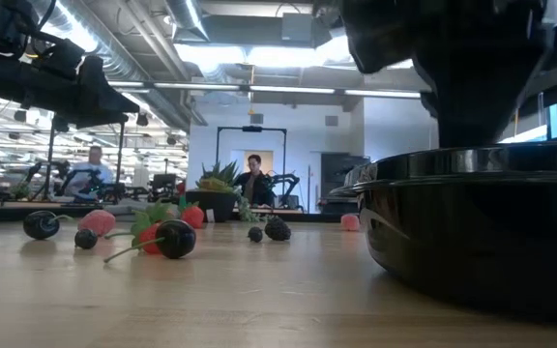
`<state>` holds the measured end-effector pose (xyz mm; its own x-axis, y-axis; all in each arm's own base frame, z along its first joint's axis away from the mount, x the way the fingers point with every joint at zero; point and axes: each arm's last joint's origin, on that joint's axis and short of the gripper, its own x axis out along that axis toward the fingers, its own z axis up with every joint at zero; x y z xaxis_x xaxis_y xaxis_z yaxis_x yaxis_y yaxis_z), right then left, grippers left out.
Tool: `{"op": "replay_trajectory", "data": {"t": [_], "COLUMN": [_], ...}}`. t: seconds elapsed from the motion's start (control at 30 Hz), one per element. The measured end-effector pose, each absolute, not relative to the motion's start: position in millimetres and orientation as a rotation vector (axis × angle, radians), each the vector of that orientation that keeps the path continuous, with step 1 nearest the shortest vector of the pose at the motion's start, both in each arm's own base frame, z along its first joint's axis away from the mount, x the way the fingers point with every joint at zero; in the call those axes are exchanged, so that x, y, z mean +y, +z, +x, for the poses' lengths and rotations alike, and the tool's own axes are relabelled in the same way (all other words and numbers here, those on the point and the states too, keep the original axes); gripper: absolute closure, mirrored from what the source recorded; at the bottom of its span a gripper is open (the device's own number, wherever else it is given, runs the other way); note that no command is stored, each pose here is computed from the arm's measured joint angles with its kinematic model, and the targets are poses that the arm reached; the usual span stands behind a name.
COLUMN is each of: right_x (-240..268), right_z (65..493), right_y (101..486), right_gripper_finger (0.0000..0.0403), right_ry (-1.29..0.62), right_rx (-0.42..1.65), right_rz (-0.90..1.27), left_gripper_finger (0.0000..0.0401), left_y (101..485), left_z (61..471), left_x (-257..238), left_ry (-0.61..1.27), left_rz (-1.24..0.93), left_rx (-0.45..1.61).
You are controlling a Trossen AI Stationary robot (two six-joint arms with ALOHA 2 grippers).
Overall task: Pick and placing Produce into tupperware
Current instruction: Put the pink peach into the black bin
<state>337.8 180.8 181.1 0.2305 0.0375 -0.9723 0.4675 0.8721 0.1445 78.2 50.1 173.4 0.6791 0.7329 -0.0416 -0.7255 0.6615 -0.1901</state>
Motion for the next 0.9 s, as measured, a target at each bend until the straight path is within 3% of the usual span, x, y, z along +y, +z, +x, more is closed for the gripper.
{"op": "replay_trajectory", "data": {"t": [0.3,0.63,0.9], "right_x": [179,167,126], "right_z": [337,344,367], "right_y": [177,178,223], "right_gripper_finger": [0.0276,0.0168,0.0143], "right_ry": [-0.288,-0.237,-0.214], "right_rx": [1.342,1.374,1.384], "right_rz": [0.449,0.476,0.427], "left_gripper_finger": [0.0181,0.0181,0.0181], "left_y": [173,173,173], "left_z": [78,78,78], "left_x": [50,50,50], "left_ry": [0.825,0.825,0.825], "left_rz": [-0.198,-0.198,-0.198], "left_rx": [-0.040,-0.040,-0.040]}}
